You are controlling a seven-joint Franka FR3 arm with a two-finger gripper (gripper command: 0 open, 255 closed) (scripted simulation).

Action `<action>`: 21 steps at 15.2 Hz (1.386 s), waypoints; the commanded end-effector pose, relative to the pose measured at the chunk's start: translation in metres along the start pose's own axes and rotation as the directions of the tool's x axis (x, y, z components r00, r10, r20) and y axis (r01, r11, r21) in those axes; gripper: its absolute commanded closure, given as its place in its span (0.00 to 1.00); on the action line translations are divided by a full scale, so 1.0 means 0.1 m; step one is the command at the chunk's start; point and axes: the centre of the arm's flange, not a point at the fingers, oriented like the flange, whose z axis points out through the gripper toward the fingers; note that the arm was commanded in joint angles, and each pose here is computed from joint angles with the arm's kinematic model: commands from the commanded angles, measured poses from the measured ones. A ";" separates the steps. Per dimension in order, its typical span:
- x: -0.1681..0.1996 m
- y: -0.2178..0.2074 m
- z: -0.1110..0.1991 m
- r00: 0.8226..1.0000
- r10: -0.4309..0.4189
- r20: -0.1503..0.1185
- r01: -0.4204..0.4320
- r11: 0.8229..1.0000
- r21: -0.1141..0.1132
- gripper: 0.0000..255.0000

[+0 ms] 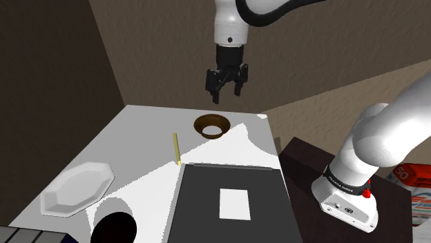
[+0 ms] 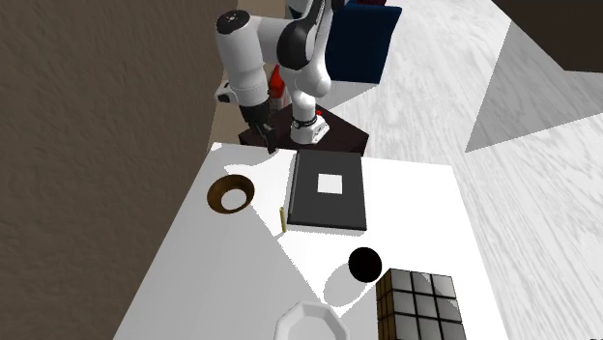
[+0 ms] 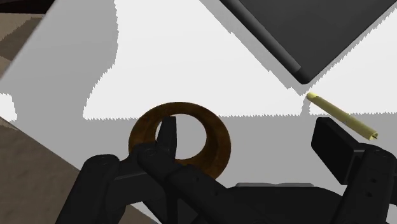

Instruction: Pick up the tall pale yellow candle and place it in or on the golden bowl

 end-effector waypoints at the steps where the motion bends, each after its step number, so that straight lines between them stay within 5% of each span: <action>1: 0.07 -0.26 0.10 1.000 0.000 0.005 0.000 1.000 -0.003 0.00; 14: 0.65 -1.73 0.82 0.999 -0.006 0.035 0.007 1.000 -0.030 0.00; 21: 0.64 -1.72 1.19 0.999 -0.006 0.035 0.007 1.000 -0.030 0.00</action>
